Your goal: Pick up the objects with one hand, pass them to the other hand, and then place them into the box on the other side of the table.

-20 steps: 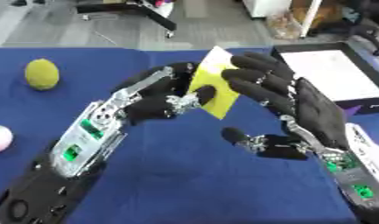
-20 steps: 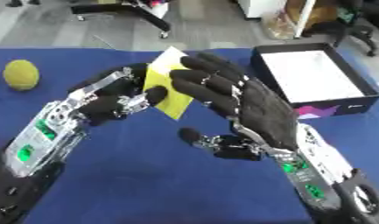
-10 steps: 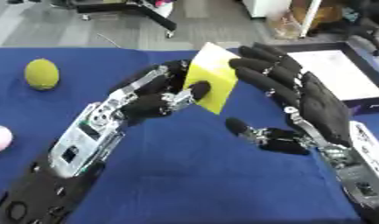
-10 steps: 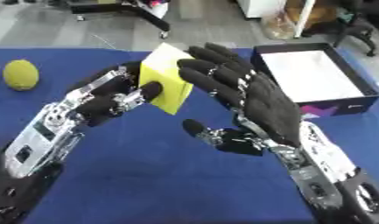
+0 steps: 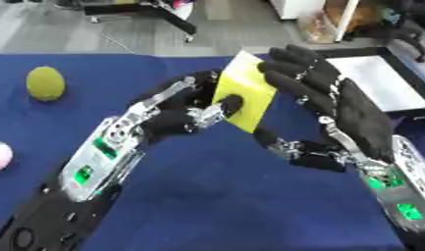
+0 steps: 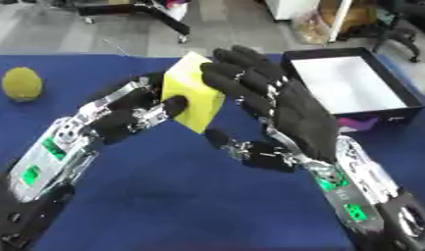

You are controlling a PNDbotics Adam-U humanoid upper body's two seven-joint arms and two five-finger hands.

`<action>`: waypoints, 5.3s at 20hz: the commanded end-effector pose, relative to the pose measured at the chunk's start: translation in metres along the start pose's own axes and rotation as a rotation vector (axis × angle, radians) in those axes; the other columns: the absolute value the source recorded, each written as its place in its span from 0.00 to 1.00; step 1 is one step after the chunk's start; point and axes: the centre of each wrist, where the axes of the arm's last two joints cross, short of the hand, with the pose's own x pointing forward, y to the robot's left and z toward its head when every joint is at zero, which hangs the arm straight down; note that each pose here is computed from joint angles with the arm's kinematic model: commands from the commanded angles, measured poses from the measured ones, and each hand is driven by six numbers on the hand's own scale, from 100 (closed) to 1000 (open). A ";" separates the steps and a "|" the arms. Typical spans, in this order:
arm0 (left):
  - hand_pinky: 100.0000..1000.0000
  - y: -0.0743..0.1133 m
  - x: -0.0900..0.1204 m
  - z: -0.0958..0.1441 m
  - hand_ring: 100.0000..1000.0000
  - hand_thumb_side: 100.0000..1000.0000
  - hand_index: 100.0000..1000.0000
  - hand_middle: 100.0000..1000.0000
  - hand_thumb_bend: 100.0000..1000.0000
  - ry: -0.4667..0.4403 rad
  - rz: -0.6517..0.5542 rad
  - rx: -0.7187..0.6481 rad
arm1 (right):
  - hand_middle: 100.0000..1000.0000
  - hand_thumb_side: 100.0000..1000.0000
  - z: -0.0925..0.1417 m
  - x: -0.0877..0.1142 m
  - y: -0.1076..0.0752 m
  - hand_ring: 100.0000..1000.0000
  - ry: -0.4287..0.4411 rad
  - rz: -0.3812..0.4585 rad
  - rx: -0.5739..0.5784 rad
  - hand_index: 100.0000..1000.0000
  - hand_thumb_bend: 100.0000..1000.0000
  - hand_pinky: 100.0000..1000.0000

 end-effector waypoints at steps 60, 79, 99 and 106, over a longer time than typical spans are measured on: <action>0.73 0.087 -0.033 0.122 0.73 0.77 0.82 0.75 0.60 -0.035 -0.115 0.625 | 0.22 0.26 0.129 -0.031 -0.056 0.66 0.652 0.187 -0.103 0.66 0.00 0.75; 0.73 0.045 -0.007 0.114 0.72 0.75 0.82 0.73 0.55 -0.165 -0.133 0.721 | 0.30 0.23 0.200 -0.125 -0.088 0.71 1.310 0.171 0.085 0.74 0.00 0.73; 0.73 0.043 -0.013 0.115 0.71 0.72 0.82 0.73 0.50 -0.161 -0.117 0.721 | 0.74 0.71 0.246 -0.137 -0.104 0.93 1.251 -0.093 0.083 1.00 0.00 0.91; 0.73 0.042 -0.014 0.115 0.71 0.72 0.82 0.73 0.49 -0.163 -0.114 0.722 | 0.77 0.57 0.241 -0.139 -0.107 0.95 1.202 -0.097 0.172 1.00 0.00 0.93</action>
